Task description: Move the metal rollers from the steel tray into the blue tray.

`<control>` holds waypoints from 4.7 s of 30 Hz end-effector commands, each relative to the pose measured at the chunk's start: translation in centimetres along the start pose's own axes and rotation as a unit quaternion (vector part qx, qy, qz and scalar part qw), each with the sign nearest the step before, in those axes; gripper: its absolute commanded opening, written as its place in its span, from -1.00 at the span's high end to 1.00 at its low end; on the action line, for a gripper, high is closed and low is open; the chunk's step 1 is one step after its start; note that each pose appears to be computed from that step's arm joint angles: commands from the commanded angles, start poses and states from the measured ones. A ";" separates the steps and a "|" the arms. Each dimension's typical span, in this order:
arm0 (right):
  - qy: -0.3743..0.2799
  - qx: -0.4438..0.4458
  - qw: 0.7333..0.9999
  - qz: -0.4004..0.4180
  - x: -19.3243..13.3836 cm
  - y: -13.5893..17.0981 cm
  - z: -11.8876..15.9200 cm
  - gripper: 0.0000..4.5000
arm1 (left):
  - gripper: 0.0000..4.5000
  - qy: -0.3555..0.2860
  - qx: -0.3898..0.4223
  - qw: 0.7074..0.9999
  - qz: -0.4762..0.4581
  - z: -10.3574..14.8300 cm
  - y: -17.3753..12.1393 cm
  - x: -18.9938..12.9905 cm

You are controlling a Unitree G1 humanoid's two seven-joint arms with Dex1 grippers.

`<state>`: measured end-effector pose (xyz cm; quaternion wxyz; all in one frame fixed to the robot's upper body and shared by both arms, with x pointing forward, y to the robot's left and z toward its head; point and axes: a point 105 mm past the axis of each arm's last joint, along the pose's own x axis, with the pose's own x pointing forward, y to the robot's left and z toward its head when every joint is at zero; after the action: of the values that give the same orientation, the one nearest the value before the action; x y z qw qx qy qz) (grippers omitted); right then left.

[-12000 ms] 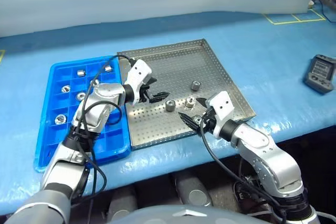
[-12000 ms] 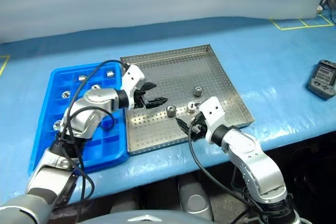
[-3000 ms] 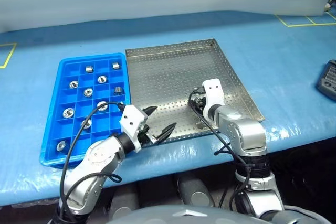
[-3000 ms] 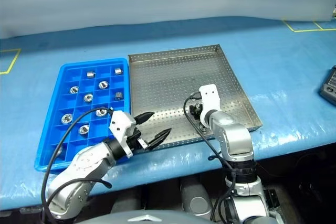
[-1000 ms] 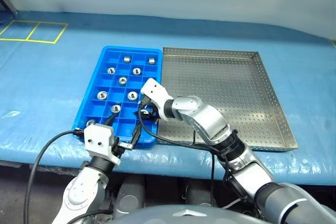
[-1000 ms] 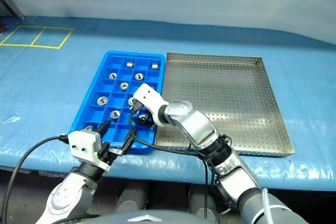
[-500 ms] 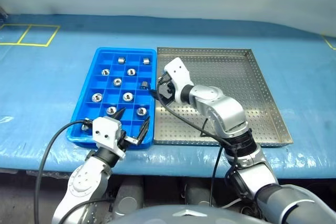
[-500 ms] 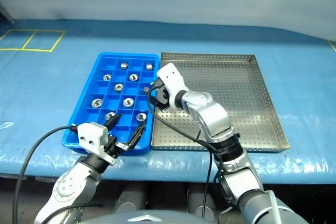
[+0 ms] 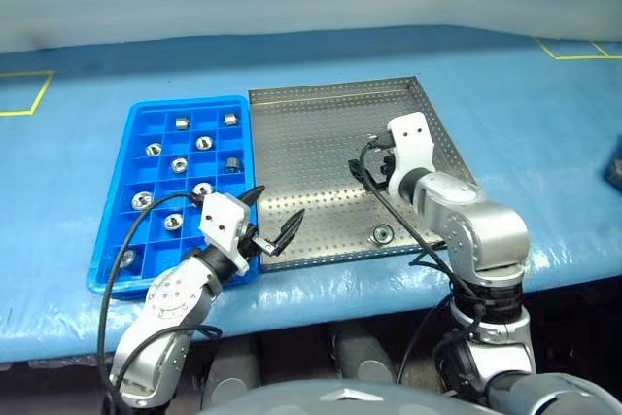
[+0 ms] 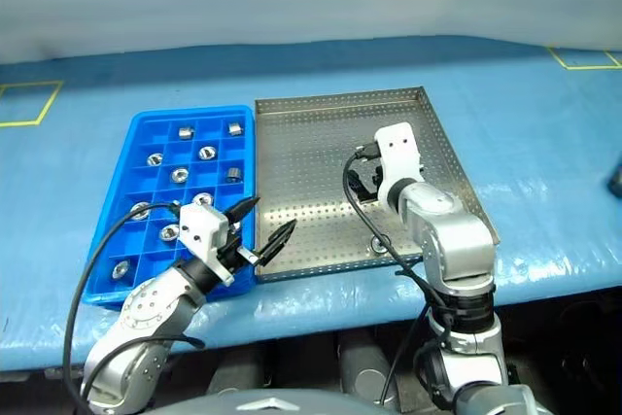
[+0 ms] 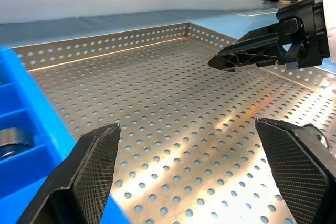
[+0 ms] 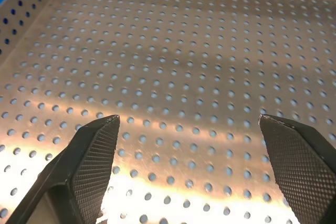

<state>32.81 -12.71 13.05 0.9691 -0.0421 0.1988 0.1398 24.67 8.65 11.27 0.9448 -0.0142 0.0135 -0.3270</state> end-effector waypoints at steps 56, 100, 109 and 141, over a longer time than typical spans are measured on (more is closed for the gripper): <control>-0.090 -0.121 0.960 0.234 1.3 10.8 3.6 0.23 | -1.00 -0.061 0.043 0.979 0.191 1.8 3.2 -4.3; -0.054 -0.112 0.879 0.460 1.4 18.2 -1.0 -0.88 | -1.00 -0.055 0.011 0.972 0.230 0.8 0.2 -9.9; -0.046 -0.115 0.880 0.458 1.0 17.8 -1.7 -0.88 | -1.00 -0.053 0.010 0.976 0.212 0.7 0.3 -9.4; -0.043 -0.105 0.886 0.450 0.9 17.6 -2.0 -0.88 | -1.00 -0.054 0.016 0.981 0.187 0.4 0.7 -8.9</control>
<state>28.04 4.06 9.77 0.7989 -0.0503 0.1525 0.5796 18.14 14.73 11.46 0.9897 -0.0151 -0.0329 -0.1384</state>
